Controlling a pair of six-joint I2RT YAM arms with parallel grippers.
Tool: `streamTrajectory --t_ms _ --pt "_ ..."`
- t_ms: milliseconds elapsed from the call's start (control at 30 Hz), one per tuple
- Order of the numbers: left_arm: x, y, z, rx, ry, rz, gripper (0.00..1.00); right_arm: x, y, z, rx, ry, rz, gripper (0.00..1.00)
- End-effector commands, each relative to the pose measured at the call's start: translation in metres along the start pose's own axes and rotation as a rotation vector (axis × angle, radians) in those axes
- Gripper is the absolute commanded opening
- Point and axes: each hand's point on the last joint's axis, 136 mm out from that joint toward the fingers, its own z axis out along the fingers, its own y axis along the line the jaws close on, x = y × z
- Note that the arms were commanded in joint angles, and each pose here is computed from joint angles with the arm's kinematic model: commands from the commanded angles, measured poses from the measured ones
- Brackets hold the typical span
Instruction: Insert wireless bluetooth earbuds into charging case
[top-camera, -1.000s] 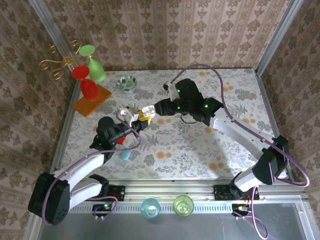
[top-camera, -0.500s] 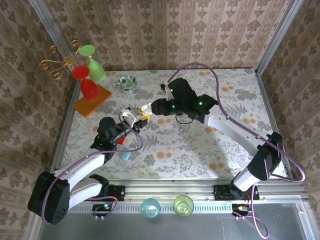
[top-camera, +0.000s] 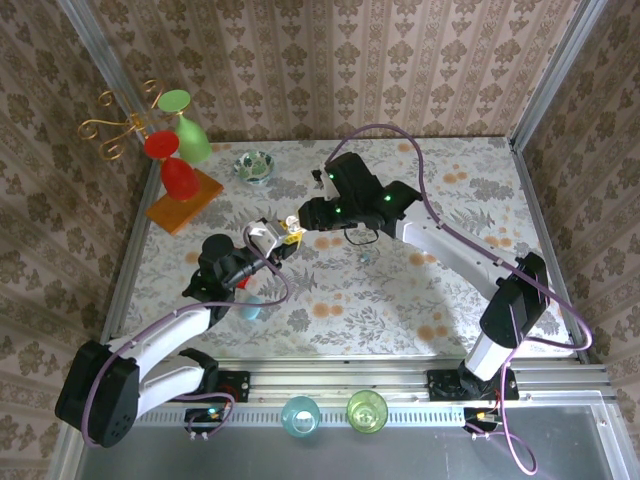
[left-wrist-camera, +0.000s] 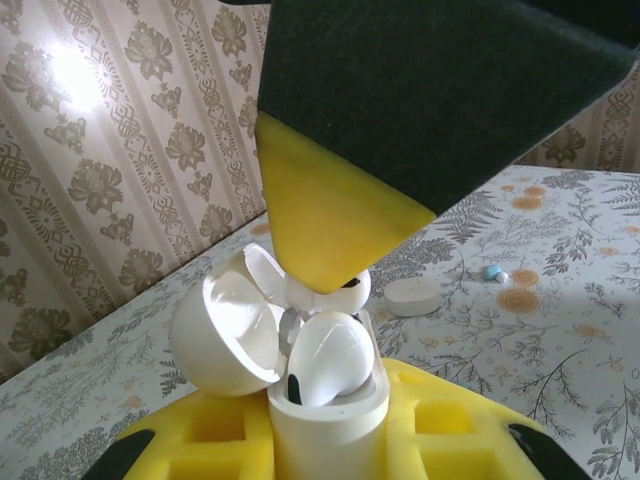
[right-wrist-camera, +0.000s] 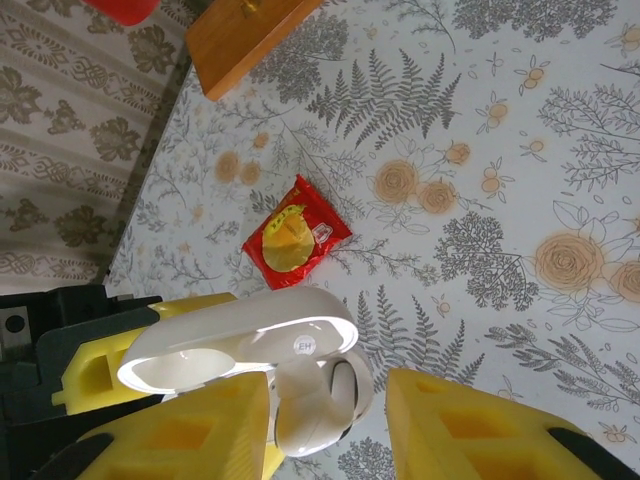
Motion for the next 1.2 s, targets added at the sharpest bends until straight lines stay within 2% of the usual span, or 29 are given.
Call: streamTrajectory --t_ms 0,367,733,933,1167 --pt "0.000 -0.001 0.002 0.003 0.003 0.020 0.00 0.004 0.004 0.002 -0.015 0.037 -0.010 0.36" --pt "-0.013 -0.005 -0.001 0.047 -0.008 -0.095 0.00 0.010 0.006 0.005 -0.084 0.075 -0.160 0.24" --pt "-0.040 -0.011 -0.007 0.148 -0.062 -0.267 0.01 0.024 0.015 -0.005 -0.228 0.142 -0.377 0.23" --pt "-0.049 -0.026 -0.009 0.265 -0.071 -0.302 0.01 0.031 0.023 -0.014 -0.317 0.185 -0.465 0.25" --pt "-0.057 -0.029 -0.010 0.294 -0.107 -0.295 0.02 0.032 0.024 -0.013 -0.346 0.225 -0.474 0.26"
